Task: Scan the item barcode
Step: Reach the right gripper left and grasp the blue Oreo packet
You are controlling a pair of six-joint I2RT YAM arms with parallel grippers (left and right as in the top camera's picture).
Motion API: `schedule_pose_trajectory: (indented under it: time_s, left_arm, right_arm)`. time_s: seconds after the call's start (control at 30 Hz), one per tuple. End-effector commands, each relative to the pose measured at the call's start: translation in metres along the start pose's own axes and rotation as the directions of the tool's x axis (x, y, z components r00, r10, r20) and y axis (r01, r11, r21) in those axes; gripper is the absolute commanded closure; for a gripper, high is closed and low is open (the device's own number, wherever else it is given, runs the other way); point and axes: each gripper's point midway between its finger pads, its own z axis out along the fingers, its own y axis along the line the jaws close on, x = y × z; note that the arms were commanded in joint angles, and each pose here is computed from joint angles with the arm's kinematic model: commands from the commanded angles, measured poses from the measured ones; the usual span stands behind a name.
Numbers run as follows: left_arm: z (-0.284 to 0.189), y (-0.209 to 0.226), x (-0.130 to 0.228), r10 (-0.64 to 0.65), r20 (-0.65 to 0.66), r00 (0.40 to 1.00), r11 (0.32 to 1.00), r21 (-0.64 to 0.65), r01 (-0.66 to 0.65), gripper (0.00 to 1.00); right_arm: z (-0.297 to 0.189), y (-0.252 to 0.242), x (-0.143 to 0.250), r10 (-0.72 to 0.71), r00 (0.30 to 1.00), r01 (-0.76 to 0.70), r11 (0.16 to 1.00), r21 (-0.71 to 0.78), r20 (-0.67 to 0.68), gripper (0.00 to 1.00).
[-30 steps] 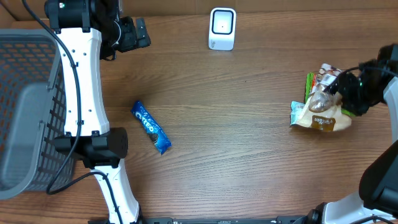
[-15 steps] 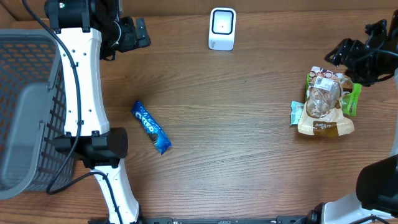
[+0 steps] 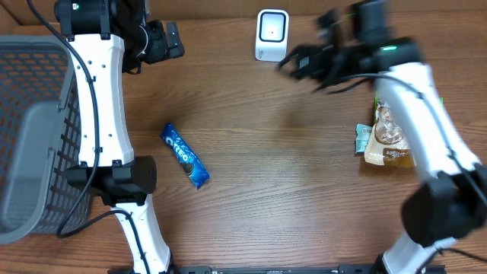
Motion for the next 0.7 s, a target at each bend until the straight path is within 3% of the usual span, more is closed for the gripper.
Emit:
schedule_pose_trajectory:
  time_s: [0.0, 0.3, 0.57, 0.67]
  left_arm:
    - [-0.004, -0.002, -0.002, -0.008, 0.016, 1.0, 1.0, 0.002, 0.008, 0.0]
    - [-0.004, -0.002, -0.002, -0.008, 0.016, 1.0, 1.0, 0.002, 0.008, 0.0]
    - [-0.004, -0.002, -0.002, -0.008, 0.016, 1.0, 1.0, 0.002, 0.008, 0.0]
    - [-0.004, -0.002, -0.002, -0.008, 0.016, 1.0, 1.0, 0.002, 0.008, 0.0]
  right_arm:
    - [0.056, 0.016, 0.036, -0.006, 0.991, 0.005, 1.0, -0.006, -0.132, 0.19]
    - [0.157, 0.057, 0.123, -0.068, 0.942, 0.088, 0.995, 0.047, -0.329, 0.2]
    - [0.204, 0.065, 0.155, -0.13, 0.946, 0.194, 0.96, 0.2, -0.297, 0.21]
    - [0.217, 0.073, 0.167, -0.165, 0.939, 0.229, 0.954, 0.191, -0.301, 0.21]
